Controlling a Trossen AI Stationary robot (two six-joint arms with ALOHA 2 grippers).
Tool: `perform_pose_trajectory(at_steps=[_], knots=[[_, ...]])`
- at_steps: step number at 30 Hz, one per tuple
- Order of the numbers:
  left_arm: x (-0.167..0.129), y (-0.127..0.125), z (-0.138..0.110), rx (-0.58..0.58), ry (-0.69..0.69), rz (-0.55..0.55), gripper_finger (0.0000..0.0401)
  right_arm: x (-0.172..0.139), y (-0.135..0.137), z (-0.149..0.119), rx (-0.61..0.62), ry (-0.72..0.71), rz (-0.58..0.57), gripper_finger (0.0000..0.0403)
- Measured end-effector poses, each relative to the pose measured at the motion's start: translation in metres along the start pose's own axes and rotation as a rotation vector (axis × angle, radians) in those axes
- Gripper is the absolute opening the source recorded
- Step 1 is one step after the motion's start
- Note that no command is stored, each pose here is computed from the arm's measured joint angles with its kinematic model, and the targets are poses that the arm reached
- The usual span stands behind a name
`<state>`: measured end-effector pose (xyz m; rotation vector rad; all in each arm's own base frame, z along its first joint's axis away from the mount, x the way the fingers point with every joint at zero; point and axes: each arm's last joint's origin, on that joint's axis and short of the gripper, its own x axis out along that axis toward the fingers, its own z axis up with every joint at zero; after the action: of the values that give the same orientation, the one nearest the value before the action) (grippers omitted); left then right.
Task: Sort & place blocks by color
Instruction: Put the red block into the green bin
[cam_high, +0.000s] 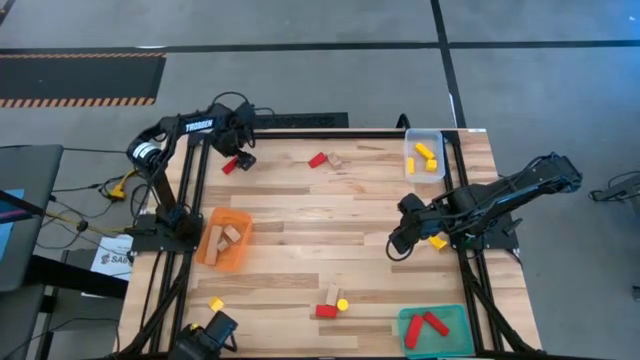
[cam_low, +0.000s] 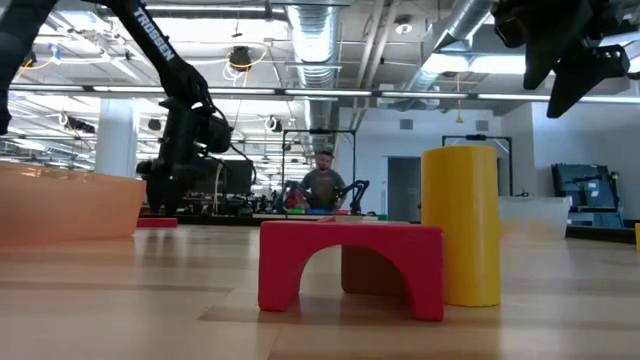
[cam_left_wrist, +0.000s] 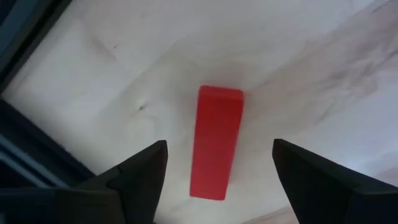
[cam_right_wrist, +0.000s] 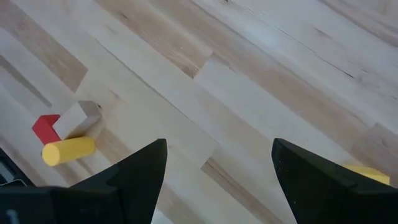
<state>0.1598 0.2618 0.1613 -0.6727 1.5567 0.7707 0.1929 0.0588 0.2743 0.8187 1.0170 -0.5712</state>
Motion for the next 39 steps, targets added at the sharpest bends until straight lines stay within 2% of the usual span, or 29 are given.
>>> perform_pose_trajectory(at_steps=[4, 8, 16, 20, 24, 26, 30, 34, 39], knots=[[0.002, 0.003, 0.005, -0.003, 0.023, -0.038, 0.0266, 0.0, 0.0, 0.0, -0.023, 0.0, 0.0, 0.0311], [0.015, -0.005, 0.013, 0.009, 0.093, -0.092, 0.0253, 0.0, 0.0, 0.001, -0.021, -0.002, -0.001, 0.0311], [0.026, -0.019, 0.026, 0.032, 0.196, -0.059, 0.0211, -0.001, 0.001, -0.003, -0.036, 0.003, 0.004, 0.0311], [0.022, -0.023, 0.029, 0.043, 0.202, -0.057, 0.0156, -0.001, 0.002, -0.006, -0.036, 0.008, 0.009, 0.0311], [0.01, -0.032, 0.033, 0.076, 0.174, -0.066, 0.0072, -0.002, 0.003, -0.008, -0.047, 0.011, 0.011, 0.0311], [-0.004, -0.039, 0.033, 0.101, 0.11, -0.109, 0.0066, -0.002, 0.003, -0.008, -0.048, 0.01, 0.012, 0.0311], [-0.038, -0.061, 0.033, 0.122, -0.11, -0.273, 0.0066, -0.002, 0.003, -0.008, -0.048, 0.005, 0.01, 0.0311], [-0.085, -0.094, 0.028, 0.15, -0.418, -0.646, 0.0067, -0.002, 0.005, -0.006, -0.062, -0.062, 0.016, 0.0311], [-0.138, -0.16, 0.002, 0.28, -0.872, -1.086, 0.0077, -0.002, 0.017, 0.002, -0.181, -0.239, 0.083, 0.0311]])
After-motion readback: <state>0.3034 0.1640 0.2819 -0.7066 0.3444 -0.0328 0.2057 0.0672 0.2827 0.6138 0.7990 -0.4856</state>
